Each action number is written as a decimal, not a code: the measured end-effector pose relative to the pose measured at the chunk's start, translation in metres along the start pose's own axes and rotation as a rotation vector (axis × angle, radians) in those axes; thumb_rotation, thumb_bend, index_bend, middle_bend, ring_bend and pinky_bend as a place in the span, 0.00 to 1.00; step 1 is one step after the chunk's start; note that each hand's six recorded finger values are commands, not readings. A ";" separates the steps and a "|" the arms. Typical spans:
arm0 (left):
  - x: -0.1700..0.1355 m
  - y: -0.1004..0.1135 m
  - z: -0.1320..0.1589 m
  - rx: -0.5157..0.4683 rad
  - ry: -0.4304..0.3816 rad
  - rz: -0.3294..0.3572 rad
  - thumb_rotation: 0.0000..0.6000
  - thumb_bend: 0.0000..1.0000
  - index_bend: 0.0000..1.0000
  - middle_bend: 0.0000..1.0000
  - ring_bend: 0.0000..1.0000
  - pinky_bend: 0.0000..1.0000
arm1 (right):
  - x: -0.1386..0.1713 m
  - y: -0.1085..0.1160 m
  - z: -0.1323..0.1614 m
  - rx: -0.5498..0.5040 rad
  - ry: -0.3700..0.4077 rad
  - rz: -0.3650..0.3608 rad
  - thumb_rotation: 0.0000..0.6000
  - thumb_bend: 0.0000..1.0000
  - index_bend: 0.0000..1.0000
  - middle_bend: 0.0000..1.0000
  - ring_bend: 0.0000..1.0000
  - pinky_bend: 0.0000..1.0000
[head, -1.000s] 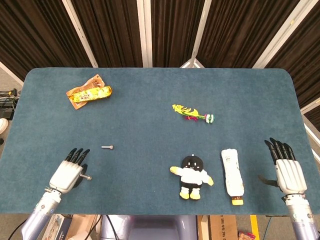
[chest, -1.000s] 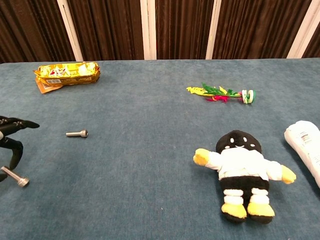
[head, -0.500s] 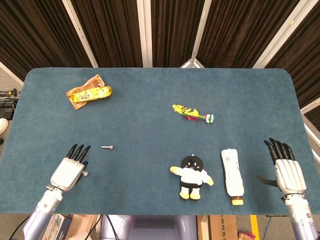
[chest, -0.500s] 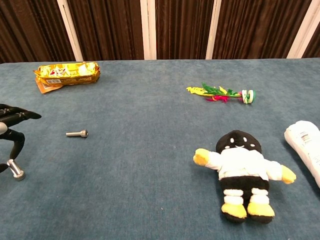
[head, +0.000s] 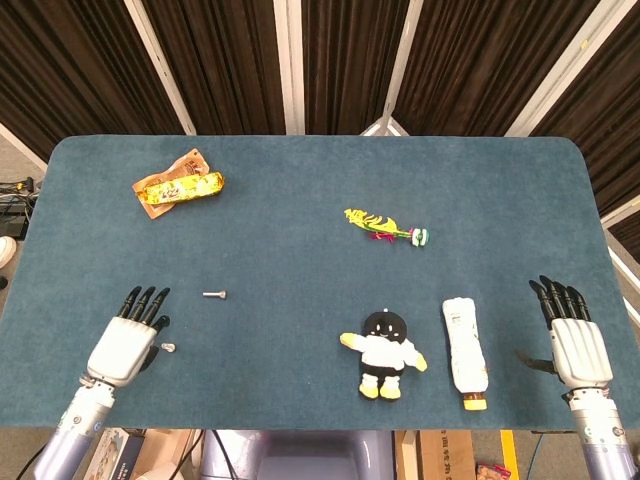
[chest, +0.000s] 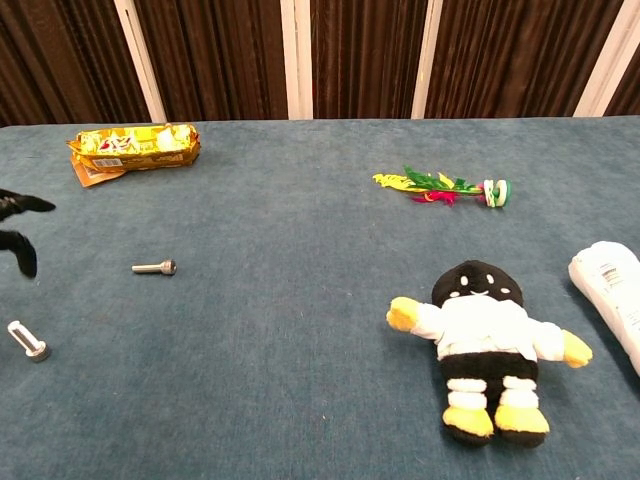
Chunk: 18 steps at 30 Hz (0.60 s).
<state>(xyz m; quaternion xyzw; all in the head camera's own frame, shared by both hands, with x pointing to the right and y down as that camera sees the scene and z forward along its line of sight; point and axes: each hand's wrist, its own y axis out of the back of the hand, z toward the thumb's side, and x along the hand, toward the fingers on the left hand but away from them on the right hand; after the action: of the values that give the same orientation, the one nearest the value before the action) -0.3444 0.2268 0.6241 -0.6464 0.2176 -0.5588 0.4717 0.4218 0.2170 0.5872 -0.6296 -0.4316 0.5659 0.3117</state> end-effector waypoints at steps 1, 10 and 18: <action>0.000 0.004 -0.001 -0.006 0.008 0.004 1.00 0.39 0.26 0.01 0.00 0.00 | 0.000 0.000 0.000 0.000 -0.001 0.001 1.00 0.11 0.08 0.07 0.01 0.00; 0.044 0.037 0.005 -0.053 -0.008 0.042 1.00 0.39 0.28 0.01 0.00 0.00 | 0.000 -0.003 0.001 0.007 -0.002 0.010 1.00 0.11 0.08 0.07 0.01 0.00; 0.099 0.036 0.009 -0.057 0.026 -0.052 1.00 0.39 0.31 0.03 0.00 0.00 | -0.001 -0.006 0.000 0.014 -0.015 0.016 1.00 0.11 0.08 0.07 0.01 0.00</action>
<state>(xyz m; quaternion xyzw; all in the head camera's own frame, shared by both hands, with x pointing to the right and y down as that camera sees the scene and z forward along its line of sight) -0.2999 0.1335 0.6448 -0.6578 0.2225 -0.5728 0.4355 0.4208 0.2186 0.5927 -0.6265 -0.4249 0.5761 0.3083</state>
